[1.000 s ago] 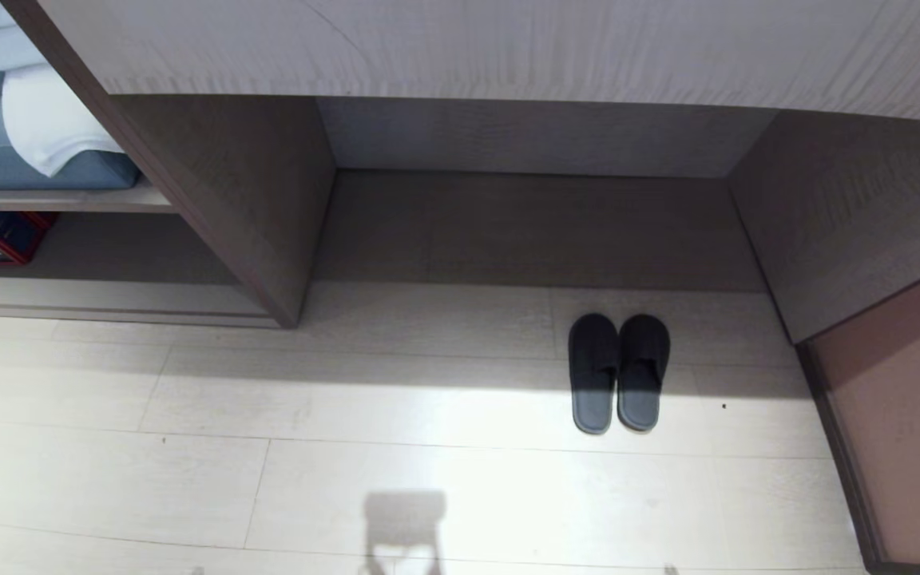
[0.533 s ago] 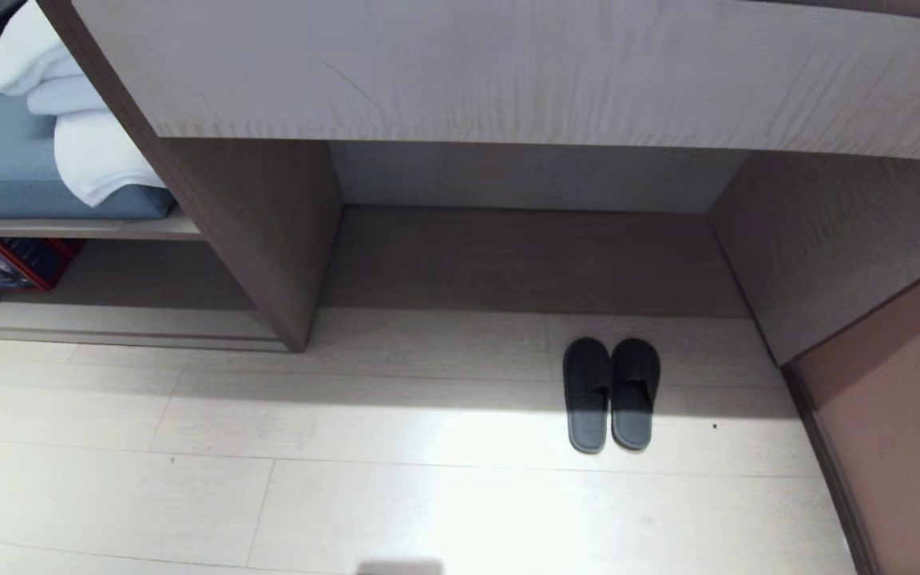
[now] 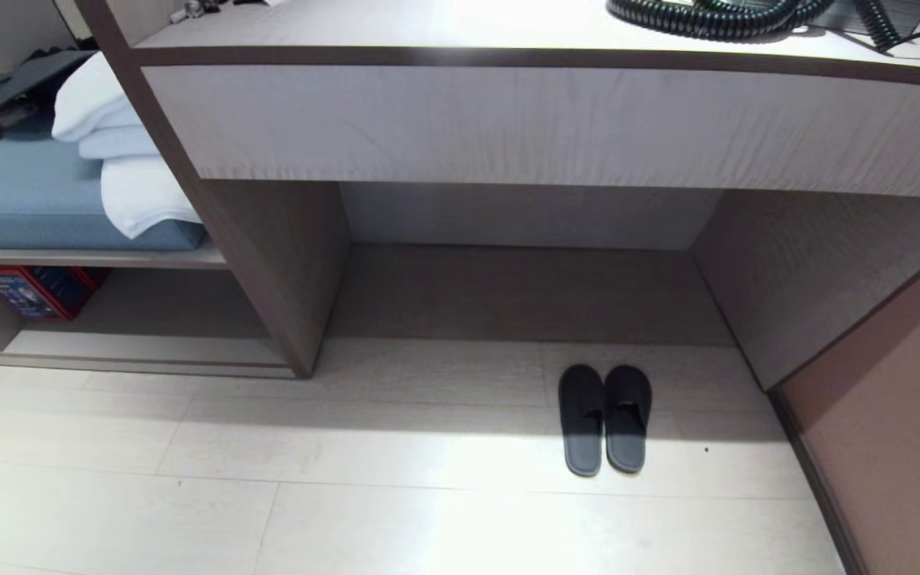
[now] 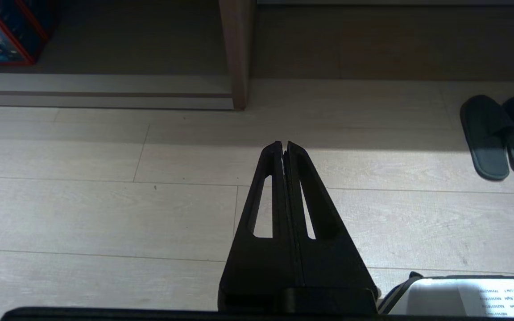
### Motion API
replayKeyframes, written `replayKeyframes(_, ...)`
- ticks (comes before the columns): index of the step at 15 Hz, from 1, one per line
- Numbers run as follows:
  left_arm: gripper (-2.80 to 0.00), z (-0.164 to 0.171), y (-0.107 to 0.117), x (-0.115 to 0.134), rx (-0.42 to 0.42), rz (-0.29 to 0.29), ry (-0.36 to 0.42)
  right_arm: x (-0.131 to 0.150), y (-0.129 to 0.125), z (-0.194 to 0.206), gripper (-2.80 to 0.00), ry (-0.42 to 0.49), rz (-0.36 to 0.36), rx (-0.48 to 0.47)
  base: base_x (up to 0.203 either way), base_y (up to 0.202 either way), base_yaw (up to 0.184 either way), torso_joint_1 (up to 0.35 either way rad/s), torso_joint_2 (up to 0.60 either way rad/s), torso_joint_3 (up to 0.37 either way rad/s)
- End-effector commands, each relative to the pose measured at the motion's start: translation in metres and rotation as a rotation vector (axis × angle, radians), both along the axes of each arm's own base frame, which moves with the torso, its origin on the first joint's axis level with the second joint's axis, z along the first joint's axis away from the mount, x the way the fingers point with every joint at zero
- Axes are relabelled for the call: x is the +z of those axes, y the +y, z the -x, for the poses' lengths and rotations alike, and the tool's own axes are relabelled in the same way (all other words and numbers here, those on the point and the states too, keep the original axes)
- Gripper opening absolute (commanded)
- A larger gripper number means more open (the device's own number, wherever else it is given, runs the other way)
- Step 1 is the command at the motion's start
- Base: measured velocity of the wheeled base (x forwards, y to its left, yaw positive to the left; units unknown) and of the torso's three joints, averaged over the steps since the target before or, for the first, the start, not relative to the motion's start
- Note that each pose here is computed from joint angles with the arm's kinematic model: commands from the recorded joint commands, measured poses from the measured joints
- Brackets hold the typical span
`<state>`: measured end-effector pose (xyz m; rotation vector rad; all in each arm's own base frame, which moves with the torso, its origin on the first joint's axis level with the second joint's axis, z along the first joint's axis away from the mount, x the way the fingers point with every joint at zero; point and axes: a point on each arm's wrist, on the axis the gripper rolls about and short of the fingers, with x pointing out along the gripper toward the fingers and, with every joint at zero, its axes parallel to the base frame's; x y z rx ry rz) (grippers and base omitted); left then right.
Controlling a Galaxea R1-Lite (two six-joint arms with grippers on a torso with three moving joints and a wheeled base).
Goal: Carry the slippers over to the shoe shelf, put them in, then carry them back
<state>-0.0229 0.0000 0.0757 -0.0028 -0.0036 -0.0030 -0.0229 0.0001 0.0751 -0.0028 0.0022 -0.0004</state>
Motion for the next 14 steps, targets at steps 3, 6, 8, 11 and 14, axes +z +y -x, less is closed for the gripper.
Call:
replayKeyframes(3, -2.80, -0.0001, 0.0000, 0.0001, 0.000, 0.000, 0.001, 0.0003, 0.0000, 0.0000, -2.80, 0.000, 0.000, 0.001, 0.000, 0.000, 0.000, 0.001, 0.01, 0.206)
replayKeyframes(6, -2.80, -0.0001, 0.0000, 0.0001, 0.000, 0.000, 0.001, 0.0001, 0.0000, -0.0001, -2.80, 0.001, 0.000, 0.000, 0.000, 0.000, 0.000, 0.000, 0.00, 0.196)
replayKeyframes(8, -2.80, -0.0001, 0.0000, 0.0001, 0.000, 0.000, 0.001, 0.0001, 0.0000, -0.0001, -2.80, 0.001, -0.001, -0.001, 0.000, 0.000, 0.000, 0.003, 0.00, 0.193)
replayKeyframes(11, -2.80, -0.0001, 0.0000, 0.0001, 0.000, 0.000, 0.001, 0.0001, 0.0000, -0.0001, -2.80, 0.001, 0.000, -0.001, 0.000, 0.000, 0.000, 0.004, 0.00, 0.207)
replayKeyframes(14, -2.80, -0.0001, 0.0000, 0.0001, 0.000, 0.000, 0.001, 0.0001, 0.0000, -0.0001, -2.80, 0.001, 0.000, -0.001, 0.000, 0.000, 0.000, 0.003, 0.00, 0.204)
